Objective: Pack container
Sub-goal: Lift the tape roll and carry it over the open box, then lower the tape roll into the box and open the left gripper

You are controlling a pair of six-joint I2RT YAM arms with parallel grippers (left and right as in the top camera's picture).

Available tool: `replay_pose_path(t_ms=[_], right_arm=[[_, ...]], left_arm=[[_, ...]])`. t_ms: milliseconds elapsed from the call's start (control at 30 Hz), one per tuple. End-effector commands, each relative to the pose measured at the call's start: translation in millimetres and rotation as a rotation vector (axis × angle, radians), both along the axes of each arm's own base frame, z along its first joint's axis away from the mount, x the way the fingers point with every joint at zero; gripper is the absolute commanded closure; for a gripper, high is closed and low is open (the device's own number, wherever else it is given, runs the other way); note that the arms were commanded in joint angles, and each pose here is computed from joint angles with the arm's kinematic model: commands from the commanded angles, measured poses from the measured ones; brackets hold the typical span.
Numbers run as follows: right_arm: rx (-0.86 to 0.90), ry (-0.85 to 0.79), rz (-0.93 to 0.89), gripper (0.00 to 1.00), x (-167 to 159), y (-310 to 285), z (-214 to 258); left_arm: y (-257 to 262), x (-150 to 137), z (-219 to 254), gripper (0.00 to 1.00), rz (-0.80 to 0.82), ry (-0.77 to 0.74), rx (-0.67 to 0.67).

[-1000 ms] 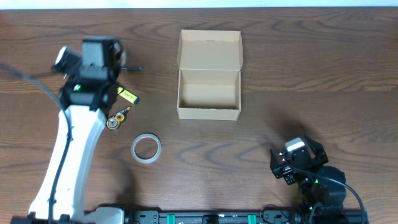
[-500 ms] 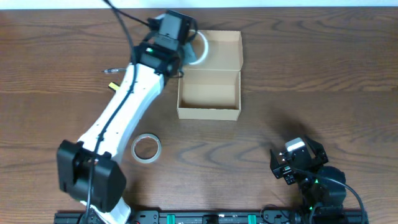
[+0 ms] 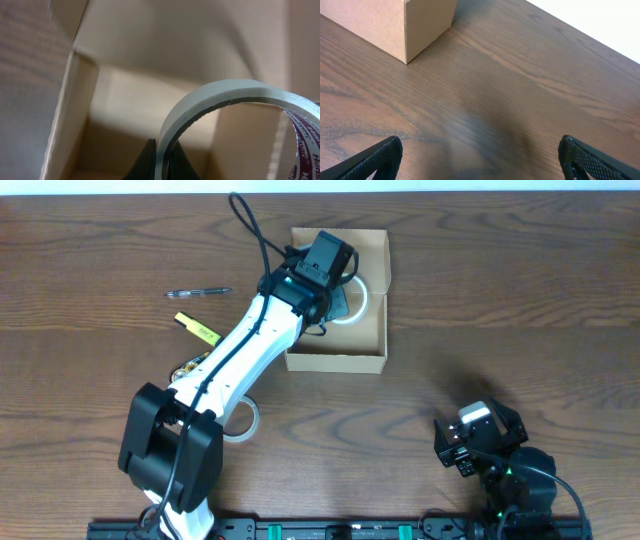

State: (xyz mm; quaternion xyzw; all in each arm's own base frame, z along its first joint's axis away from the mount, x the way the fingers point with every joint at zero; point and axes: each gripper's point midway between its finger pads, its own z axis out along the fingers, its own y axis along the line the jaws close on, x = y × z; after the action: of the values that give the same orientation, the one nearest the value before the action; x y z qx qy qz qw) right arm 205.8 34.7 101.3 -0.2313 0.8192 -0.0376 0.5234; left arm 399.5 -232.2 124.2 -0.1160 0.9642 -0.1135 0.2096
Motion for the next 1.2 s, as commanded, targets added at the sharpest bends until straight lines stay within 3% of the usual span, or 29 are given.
replay_pose_path(t_ms=[0,500,700,900,1067,1167], right_arm=[[0.009,0.002,-0.014,0.01,0,-2,-1],[0.009,0.002,-0.014,0.01,0,-2,-1],[0.009,0.002,-0.014,0.01,0,-2,-1],[0.009,0.002,-0.014,0.01,0,-2,-1],[0.009,0.002,-0.014,0.01,0,-2,-1],[0.009,0.002,-0.014,0.01,0,-2,-1]], left_arm=[[6,-8,-19,0.94,0.038,0.046,0.013],[23,-23,-45,0.93,0.053,0.095,0.083],[26,-21,-44,0.71,0.061,0.084,0.099],[26,-9,-36,0.67,0.087,0.028,0.084],[58,8,21,0.65,0.251,-0.105,0.016],[105,-6,52,0.44,0.453,-0.132,0.033]])
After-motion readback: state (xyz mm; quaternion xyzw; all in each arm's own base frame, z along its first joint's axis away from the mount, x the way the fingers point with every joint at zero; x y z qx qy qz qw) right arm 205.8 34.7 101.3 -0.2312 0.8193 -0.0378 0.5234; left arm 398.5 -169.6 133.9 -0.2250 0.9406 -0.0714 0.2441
